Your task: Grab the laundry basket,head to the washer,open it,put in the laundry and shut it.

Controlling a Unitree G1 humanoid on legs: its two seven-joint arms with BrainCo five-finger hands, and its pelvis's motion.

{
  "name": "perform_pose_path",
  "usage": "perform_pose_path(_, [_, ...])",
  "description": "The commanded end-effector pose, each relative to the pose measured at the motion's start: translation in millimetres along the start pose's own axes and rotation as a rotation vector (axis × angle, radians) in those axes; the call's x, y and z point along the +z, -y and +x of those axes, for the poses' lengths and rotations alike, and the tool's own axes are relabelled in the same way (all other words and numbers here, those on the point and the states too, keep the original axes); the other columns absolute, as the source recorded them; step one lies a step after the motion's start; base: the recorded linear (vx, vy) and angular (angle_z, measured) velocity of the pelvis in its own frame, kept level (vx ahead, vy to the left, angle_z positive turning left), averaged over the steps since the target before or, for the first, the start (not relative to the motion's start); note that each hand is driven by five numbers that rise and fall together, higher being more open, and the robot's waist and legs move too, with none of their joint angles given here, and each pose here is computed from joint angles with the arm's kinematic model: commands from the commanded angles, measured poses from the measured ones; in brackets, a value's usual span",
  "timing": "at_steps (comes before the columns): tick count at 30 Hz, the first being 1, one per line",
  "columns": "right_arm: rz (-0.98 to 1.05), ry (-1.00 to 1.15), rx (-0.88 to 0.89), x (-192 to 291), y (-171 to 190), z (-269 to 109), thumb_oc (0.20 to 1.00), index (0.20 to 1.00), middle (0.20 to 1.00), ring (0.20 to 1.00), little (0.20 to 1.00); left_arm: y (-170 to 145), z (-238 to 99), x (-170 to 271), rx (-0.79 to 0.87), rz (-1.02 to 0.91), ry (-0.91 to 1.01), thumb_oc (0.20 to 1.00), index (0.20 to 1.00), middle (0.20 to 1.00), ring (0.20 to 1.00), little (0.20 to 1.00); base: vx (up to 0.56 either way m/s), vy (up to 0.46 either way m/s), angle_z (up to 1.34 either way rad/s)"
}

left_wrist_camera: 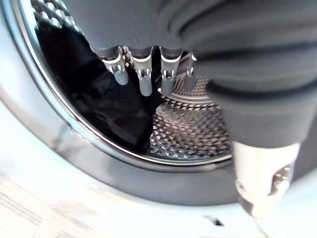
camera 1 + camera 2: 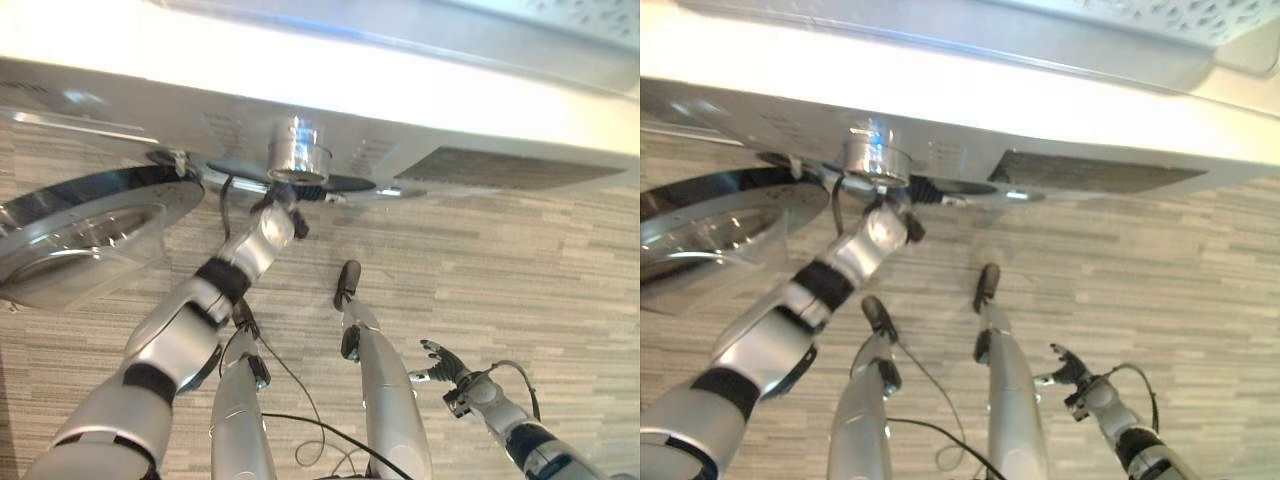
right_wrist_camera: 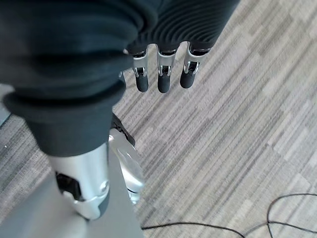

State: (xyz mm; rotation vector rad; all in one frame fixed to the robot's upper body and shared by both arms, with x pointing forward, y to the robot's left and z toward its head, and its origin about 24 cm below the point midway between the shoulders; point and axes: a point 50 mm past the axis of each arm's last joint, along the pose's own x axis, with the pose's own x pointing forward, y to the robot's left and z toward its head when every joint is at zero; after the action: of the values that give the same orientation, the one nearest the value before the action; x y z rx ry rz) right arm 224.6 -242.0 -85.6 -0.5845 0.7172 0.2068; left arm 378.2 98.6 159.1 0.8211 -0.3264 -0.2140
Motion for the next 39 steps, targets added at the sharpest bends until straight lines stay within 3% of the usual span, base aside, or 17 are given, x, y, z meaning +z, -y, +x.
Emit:
perform_pose_path(1, [-0.024,-0.179,0.066,-55.4,-23.2,-21.3,1.0,1.0,1.0,1.0,1.0,19.9,-20.0,0.9,-0.15,-0.206,0.067,1.0,1.0,1.0,1.0,1.0,0.07,0.034,0.03])
perform_pose_path(3, [-0.031,-0.22,0.08,-65.1,-28.0,-24.7,1.0,1.0,1.0,1.0,1.0,42.8,-48.9,-18.9,-0.243,-0.316,0.008,1.0,1.0,1.0,1.0,1.0,0.08,0.05,0.05])
perform_pose_path(4, [-0.016,-0.261,0.067,-75.2,-27.3,-28.3,1.0,1.0,1.0,1.0,1.0,65.7,-82.3,-46.9,-0.328,-0.373,-0.102,1.0,1.0,1.0,1.0,1.0,0.08,0.05,0.12])
perform_pose_path(8, [0.021,-0.306,0.045,-84.2,-25.2,-31.0,1.0,1.0,1.0,1.0,1.0,97.2,-127.7,-89.7,-0.413,-0.401,-0.32,1.0,1.0,1.0,1.0,1.0,0.11,0.046,0.11])
perform_pose_path(9, [0.055,-0.338,0.019,-90.4,-21.1,-33.0,1.0,1.0,1.0,1.0,1.0,114.7,-156.7,-114.1,-0.452,-0.385,-0.462,1.0,1.0,1.0,1.0,1.0,0.13,0.022,-0.03])
perform_pose_path(10, [0.054,-0.339,0.018,-91.0,-20.9,-33.4,1.0,1.0,1.0,1.0,1.0,115.9,-156.9,-114.0,-0.452,-0.386,-0.462,1.0,1.0,1.0,1.0,1.0,0.16,0.036,-0.03])
perform_pose_path(13, [0.153,-0.418,-0.032,-103.7,-23.3,-37.0,1.0,1.0,1.0,1.0,1.0,160.9,-228.9,-158.6,-0.474,-0.426,-0.867,1.0,1.0,1.0,1.0,1.0,0.1,0.026,0.09])
perform_pose_path(17, [0.352,-0.463,-0.089,-111.9,-33.7,-40.5,1.0,1.0,1.0,1.0,1.0,174.9,-305.8,-182.8,-0.382,-0.485,-1.262,1.0,1.0,1.0,1.0,1.0,0.1,0.045,0.06])
perform_pose_path(22, [0.602,-0.448,-0.223,-117.8,-22.5,-44.6,1.0,1.0,1.0,1.0,1.0,171.8,-368.3,-189.0,-0.282,-0.532,-1.515,1.0,1.0,1.0,1.0,1.0,0.11,0.063,-0.01])
perform_pose_path(24, [0.652,-0.424,-0.308,-120.1,-1.2,-47.7,1.0,1.0,1.0,1.0,1.0,170.5,-384.0,-188.8,-0.299,-0.522,-1.559,1.0,1.0,1.0,1.0,1.0,0.12,0.101,0.01])
perform_pose_path(25, [0.638,-0.344,-0.442,-109.8,61.4,-51.7,1.0,1.0,1.0,1.0,1.0,163.5,-397.4,-191.8,-0.306,-0.497,-1.592,1.0,1.0,1.0,1.0,1.0,0.1,0.124,0.06])
perform_pose_path(30, [0.549,-0.213,-0.639,-102.4,115.6,-76.4,1.0,1.0,1.0,1.0,1.0,157.9,-407.9,-193.5,-0.28,-0.518,-1.617,1.0,1.0,1.0,1.0,1.0,0.02,0.087,-0.01])
perform_pose_path(32, [0.625,-0.103,-0.809,-95.5,154.1,-98.0,1.0,1.0,1.0,1.0,1.0,158.9,-411.3,-192.1,-0.264,-0.535,-1.622,1.0,1.0,1.0,1.0,1.0,0.0,0.129,-0.07])
perform_pose_path(34, [0.556,0.035,-0.947,-79.7,194.0,-128.9,1.0,1.0,1.0,1.0,1.0,157.6,-419.1,-191.2,-0.254,-0.546,-1.639,1.0,1.0,1.0,1.0,1.0,0.01,0.084,0.01])
perform_pose_path(35, [0.556,0.033,-0.949,-81.1,193.8,-130.3,1.0,1.0,1.0,1.0,1.0,158.0,-419.3,-190.9,-0.258,-0.545,-1.638,1.0,1.0,1.0,1.0,1.0,0.01,0.091,0.01])
perform_pose_path(36, [0.574,0.157,-1.086,-54.1,212.8,-135.1,1.0,1.0,1.0,1.0,1.0,164.6,-411.7,-188.3,-0.274,-0.558,-1.619,1.0,1.0,1.0,1.0,1.0,0.01,0.109,-0.04])
perform_pose_path(39, [0.508,0.283,-1.105,-16.5,212.2,-125.9,1.0,1.0,1.0,1.0,1.0,168.7,-402.0,-186.8,-0.303,-0.529,-1.574,1.0,1.0,1.0,1.0,1.0,0.0,0.102,-0.05])
